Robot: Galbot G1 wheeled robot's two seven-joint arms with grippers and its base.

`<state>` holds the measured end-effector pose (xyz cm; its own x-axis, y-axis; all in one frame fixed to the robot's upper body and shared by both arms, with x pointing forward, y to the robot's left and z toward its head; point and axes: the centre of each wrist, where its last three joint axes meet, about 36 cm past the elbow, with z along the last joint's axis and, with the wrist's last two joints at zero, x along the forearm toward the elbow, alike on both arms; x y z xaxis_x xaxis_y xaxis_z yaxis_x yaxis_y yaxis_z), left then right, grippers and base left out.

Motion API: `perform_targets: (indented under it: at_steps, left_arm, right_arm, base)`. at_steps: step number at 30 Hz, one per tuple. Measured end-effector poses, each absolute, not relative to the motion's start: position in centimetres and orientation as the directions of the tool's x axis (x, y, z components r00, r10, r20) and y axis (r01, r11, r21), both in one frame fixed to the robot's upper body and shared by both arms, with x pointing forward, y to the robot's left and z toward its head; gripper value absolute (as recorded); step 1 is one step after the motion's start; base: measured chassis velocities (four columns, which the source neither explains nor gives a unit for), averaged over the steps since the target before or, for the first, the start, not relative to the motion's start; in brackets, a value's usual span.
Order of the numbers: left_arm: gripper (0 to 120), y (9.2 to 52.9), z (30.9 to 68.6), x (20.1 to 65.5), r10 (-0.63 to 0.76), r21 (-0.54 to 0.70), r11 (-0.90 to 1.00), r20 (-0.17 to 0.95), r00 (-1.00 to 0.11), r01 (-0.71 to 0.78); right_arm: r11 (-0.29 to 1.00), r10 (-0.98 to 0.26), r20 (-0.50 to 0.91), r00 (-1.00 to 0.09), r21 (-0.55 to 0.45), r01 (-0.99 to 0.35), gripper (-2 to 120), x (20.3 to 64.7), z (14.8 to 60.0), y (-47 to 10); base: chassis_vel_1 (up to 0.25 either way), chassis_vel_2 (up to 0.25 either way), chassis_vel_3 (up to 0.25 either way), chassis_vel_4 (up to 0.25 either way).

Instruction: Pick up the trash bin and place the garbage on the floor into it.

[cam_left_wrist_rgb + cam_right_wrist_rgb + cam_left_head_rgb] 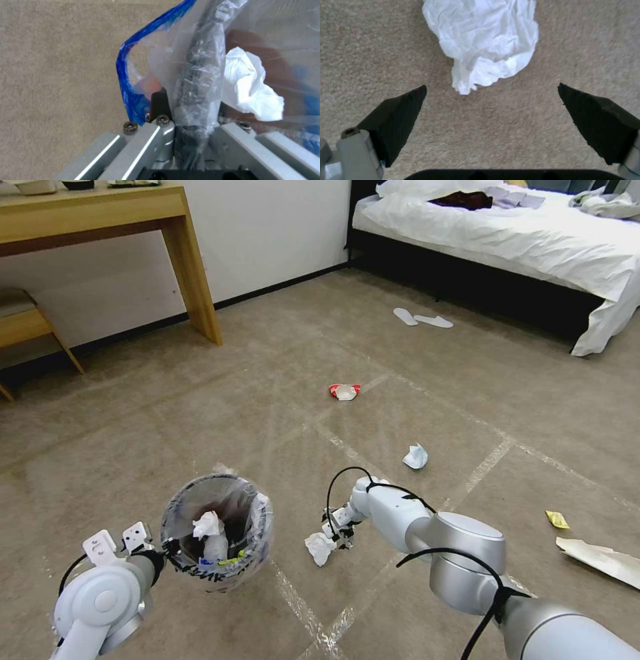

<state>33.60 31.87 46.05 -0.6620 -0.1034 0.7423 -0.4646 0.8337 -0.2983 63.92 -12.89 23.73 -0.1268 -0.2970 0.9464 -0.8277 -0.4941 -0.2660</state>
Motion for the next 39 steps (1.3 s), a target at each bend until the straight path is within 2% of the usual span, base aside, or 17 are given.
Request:
perform_targets:
  at_steps: [10,17,27,36,39]
  left_arm:
    - [0,31.7,46.1,33.6,-0.099,-0.302,0.835,0.740,-0.665,-0.461]
    - [0,31.5,46.1,33.4,-0.098,-0.304,0.834,0.740,-0.666,-0.460]
    - [0,31.2,46.0,33.4,-0.096,-0.304,0.835,0.739,-0.667,-0.458]
    - [0,31.1,46.0,33.2,-0.096,-0.303,0.837,0.739,-0.667,-0.456]
    - [0,31.1,46.0,33.1,-0.097,-0.301,0.837,0.739,-0.666,-0.457]
  right_arm:
    - [-0.373,-0.299,0.932,-0.203,-0.310,-0.874,100,63.4,23.1,-13.0]
    - [-0.331,-0.303,0.931,-0.206,-0.305,-0.893,100,62.8,22.5,-13.0]
    - [-0.250,-0.331,0.929,-0.164,-0.253,-0.935,100,62.1,21.7,-13.1]
    - [-0.034,-0.384,0.907,-0.174,-0.202,-0.979,100,60.3,19.8,-13.0]
    - [-0.016,-0.385,0.905,-0.179,-0.200,-0.980,100,60.1,19.7,-12.9]
  base:
    - [0.000,0.000,0.000,0.000]
    - [0.000,0.000,0.000,0.000]
    - [0.000,0.000,0.000,0.000]
    - [0.000,0.000,0.000,0.000]
    - [0.000,0.000,0.000,0.000]
